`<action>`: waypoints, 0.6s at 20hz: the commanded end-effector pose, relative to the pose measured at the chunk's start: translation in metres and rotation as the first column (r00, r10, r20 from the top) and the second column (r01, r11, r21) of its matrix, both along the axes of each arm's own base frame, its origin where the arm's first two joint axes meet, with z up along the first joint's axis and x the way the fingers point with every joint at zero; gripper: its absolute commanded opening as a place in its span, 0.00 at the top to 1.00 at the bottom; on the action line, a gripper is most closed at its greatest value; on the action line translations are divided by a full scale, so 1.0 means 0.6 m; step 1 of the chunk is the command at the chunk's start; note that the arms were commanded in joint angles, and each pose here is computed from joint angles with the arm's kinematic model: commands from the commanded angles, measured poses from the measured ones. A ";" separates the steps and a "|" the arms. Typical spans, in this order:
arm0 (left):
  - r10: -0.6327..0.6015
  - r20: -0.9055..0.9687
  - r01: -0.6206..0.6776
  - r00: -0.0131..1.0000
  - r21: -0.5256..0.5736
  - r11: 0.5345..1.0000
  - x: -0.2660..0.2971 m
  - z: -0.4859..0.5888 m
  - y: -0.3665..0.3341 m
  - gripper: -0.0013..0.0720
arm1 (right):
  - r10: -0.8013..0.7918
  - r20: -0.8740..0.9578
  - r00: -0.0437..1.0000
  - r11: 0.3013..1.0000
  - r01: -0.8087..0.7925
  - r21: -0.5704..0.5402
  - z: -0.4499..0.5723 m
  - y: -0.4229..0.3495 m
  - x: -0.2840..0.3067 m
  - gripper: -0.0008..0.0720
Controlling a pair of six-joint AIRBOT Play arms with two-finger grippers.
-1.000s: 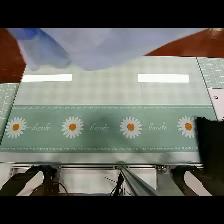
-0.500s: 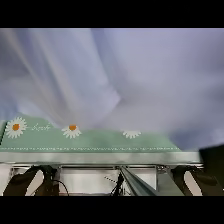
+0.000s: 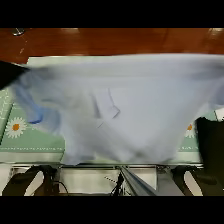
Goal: Fold the shirts.
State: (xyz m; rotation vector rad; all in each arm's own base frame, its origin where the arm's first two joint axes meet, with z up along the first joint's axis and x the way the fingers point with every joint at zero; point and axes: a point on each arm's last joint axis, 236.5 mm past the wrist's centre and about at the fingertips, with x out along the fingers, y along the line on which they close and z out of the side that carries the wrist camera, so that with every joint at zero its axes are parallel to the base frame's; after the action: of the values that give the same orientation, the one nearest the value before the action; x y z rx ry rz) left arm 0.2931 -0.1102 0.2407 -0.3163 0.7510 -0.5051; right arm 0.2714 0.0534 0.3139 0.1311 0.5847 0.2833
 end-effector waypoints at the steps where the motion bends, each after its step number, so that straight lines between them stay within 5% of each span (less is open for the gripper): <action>1: 0.020 -0.147 -0.028 0.989 -0.051 0.998 0.087 -0.168 -0.029 0.95 | -0.031 -0.167 0.985 0.997 0.044 0.071 -0.144 -0.028 0.123 0.97; 6: 0.125 -0.153 -0.140 0.980 -0.095 0.986 0.250 -0.250 -0.053 0.95 | 0.015 -0.309 0.951 0.974 0.056 0.218 -0.293 -0.026 0.294 0.97; 11: 0.128 -0.220 -0.161 0.967 -0.138 0.977 0.314 -0.298 -0.071 0.95 | 0.021 -0.400 0.916 0.912 0.146 0.382 -0.398 0.007 0.419 0.97; 12: 0.131 -0.224 -0.164 0.966 -0.136 0.977 0.319 -0.303 -0.070 0.88 | 0.017 -0.413 0.911 0.885 0.178 0.429 -0.408 0.012 0.436 0.96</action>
State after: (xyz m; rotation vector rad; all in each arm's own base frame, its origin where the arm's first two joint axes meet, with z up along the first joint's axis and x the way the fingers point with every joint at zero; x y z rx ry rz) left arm 0.4641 -0.1483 0.0745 -0.5355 0.8875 -0.4075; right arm 0.4942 0.0506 0.0993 0.5125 0.9138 0.3240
